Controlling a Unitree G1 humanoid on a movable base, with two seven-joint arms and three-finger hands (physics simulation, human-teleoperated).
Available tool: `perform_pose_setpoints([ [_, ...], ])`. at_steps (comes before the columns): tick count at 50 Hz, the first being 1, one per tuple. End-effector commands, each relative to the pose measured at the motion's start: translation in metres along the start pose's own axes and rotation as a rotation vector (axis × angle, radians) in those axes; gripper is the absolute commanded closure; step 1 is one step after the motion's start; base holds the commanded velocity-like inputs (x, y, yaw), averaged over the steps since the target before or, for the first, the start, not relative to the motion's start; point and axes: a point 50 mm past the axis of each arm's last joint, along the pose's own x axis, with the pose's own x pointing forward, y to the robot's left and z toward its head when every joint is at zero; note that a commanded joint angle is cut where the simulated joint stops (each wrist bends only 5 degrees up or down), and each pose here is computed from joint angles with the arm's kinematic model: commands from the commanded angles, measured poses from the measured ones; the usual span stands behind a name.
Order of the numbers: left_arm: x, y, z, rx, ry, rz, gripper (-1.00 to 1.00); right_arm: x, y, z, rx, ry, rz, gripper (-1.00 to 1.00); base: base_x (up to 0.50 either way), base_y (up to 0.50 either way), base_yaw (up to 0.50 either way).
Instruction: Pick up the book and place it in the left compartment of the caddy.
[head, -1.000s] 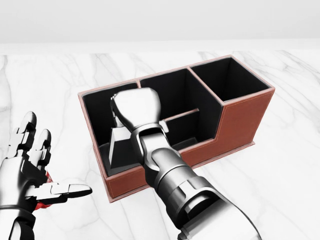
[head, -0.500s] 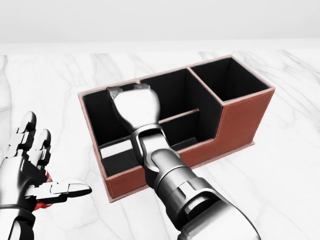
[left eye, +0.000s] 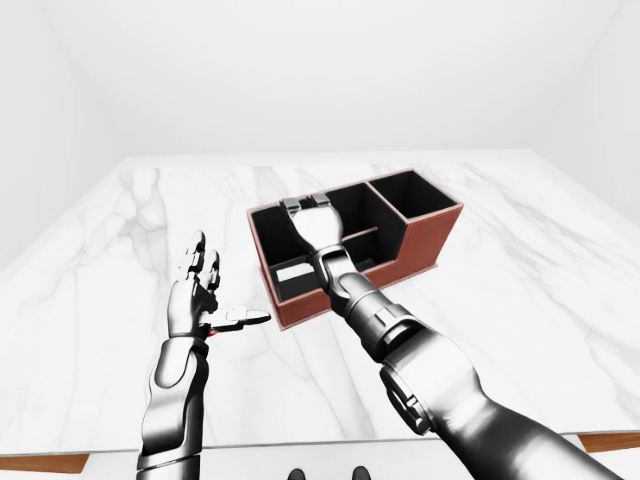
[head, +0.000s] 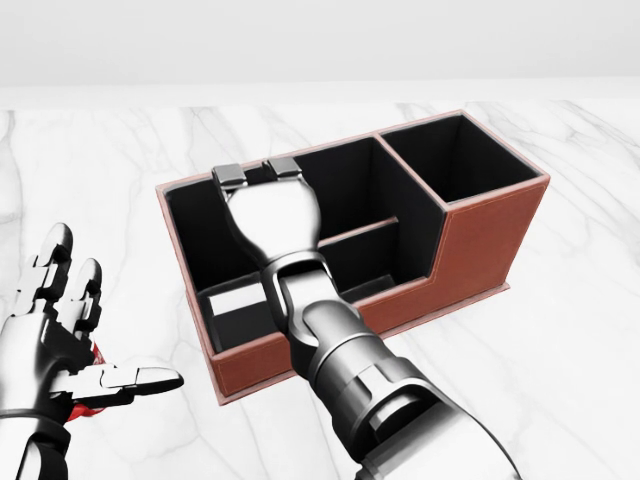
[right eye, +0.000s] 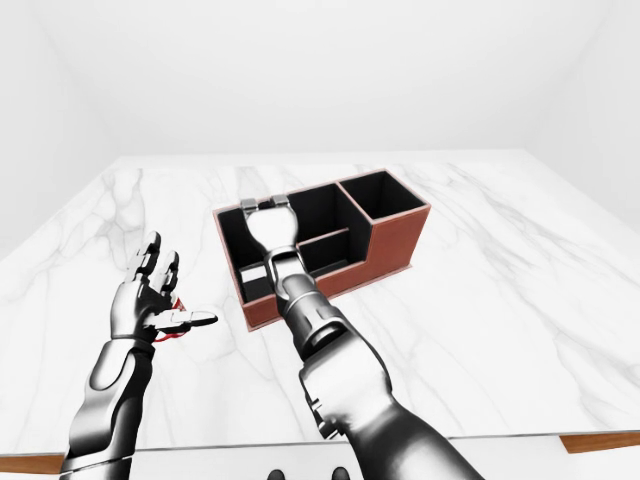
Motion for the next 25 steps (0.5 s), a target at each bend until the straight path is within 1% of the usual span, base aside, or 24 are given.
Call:
perform_pose_setpoints([
  [1,0.000,0.000,0.001,0.000,-0.002,0.000,-1.00,0.001,-0.002,0.001,0.012,0.002,-0.008,-0.56,0.00,0.00,0.00],
  [2,0.000,0.000,0.001,0.000,-0.002,0.000,-1.00,0.002,-0.003,0.001,0.017,0.005,-0.013,-0.60,0.00,0.00,0.00],
  [3,0.000,0.000,0.000,0.000,-0.002,0.001,-1.00,0.002,-0.004,0.000,0.031,0.014,-0.016,-0.69,0.00,0.00,0.00],
  [5,0.000,0.000,0.001,0.001,-0.003,0.001,-1.00,0.003,-0.006,-0.003,0.085,0.048,-0.023,-1.00,0.00,0.00,0.00],
  [14,0.000,0.001,0.002,0.002,-0.008,0.004,-1.00,0.007,-0.017,-0.003,0.127,0.050,-0.082,-1.00,0.00,0.00,0.00],
  [15,-0.001,0.002,0.004,0.001,-0.015,0.007,-1.00,0.008,-0.026,-0.010,0.163,0.068,-0.138,-1.00,0.00,0.00,0.00],
  [18,0.000,0.002,0.003,0.000,-0.013,0.010,-1.00,0.008,-0.036,-0.017,0.188,0.077,-0.207,-1.00,0.00,0.00,0.00],
  [21,-0.003,0.002,0.007,0.001,-0.028,0.010,-1.00,0.005,-0.047,-0.025,0.216,0.071,-0.221,-1.00,0.00,0.00,0.00],
  [22,-0.003,0.003,0.008,0.001,-0.032,0.011,-1.00,0.002,-0.053,-0.027,0.242,0.069,-0.231,-1.00,0.00,0.00,0.00],
  [25,-0.002,0.003,0.006,0.002,-0.026,0.016,-1.00,-0.010,-0.071,-0.032,0.266,0.040,-0.263,-1.00,0.00,0.00,0.00],
])
